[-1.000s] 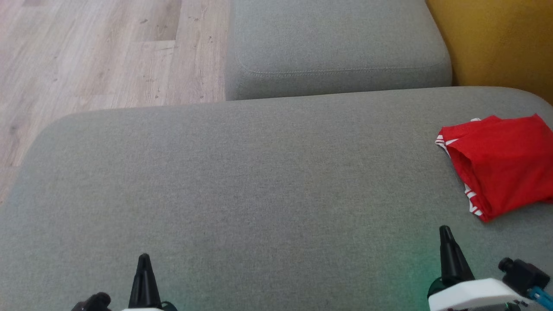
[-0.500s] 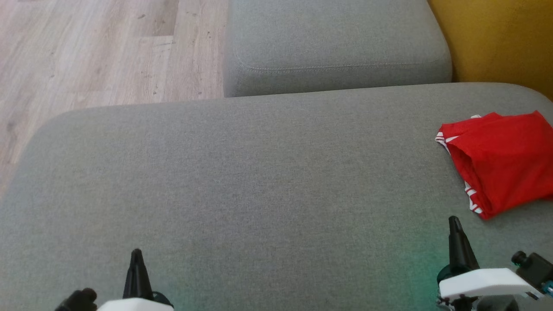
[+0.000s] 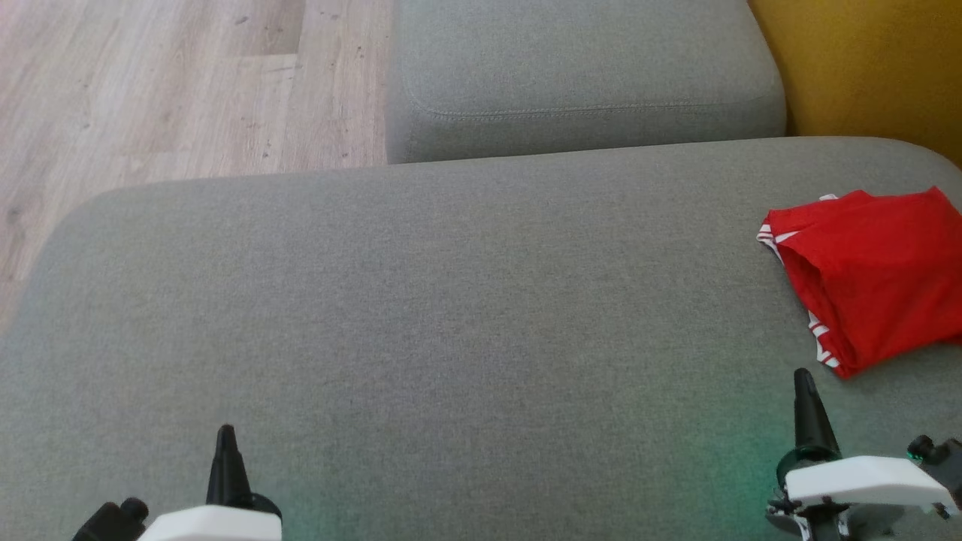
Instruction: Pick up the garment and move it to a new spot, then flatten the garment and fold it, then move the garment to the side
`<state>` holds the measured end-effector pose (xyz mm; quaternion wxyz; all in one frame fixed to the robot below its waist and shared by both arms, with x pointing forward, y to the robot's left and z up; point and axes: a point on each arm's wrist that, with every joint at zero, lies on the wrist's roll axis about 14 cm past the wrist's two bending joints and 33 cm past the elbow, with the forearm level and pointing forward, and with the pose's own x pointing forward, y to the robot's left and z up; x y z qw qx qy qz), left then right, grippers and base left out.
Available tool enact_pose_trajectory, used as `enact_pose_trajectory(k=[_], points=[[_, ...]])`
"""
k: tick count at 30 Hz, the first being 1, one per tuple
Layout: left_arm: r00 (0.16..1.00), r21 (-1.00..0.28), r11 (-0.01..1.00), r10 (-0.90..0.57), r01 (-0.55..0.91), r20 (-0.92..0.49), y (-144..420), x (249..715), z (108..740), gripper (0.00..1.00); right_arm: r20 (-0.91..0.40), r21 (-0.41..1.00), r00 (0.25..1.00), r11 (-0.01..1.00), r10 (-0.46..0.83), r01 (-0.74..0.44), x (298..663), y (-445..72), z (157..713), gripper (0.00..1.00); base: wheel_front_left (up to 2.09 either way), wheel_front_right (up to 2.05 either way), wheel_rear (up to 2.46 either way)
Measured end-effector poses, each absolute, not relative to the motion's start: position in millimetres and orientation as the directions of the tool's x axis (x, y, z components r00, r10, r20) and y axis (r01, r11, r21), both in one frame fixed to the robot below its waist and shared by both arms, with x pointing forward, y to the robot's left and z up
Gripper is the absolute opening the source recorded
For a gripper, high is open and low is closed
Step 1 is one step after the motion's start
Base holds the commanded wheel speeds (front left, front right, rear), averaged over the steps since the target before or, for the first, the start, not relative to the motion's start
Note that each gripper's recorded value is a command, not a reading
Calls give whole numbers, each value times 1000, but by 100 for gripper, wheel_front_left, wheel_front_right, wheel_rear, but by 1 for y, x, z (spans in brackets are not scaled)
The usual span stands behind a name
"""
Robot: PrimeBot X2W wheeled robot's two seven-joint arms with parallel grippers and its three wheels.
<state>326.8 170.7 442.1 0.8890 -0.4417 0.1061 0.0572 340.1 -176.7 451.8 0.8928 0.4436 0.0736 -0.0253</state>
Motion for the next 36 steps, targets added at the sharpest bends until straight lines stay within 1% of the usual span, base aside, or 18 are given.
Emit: enact_pose_trajectory(k=[19,36], points=[[976,-886,422,-19,-191,-219,173,342,449,0,-143,897,990,422,0,130,352,-186,459,0,0,0,0],[984,-959,232,-33,-162,-174,177,356,460,0,-128,965,992,228,-14,128,362,-194,466,0,0,0,0]])
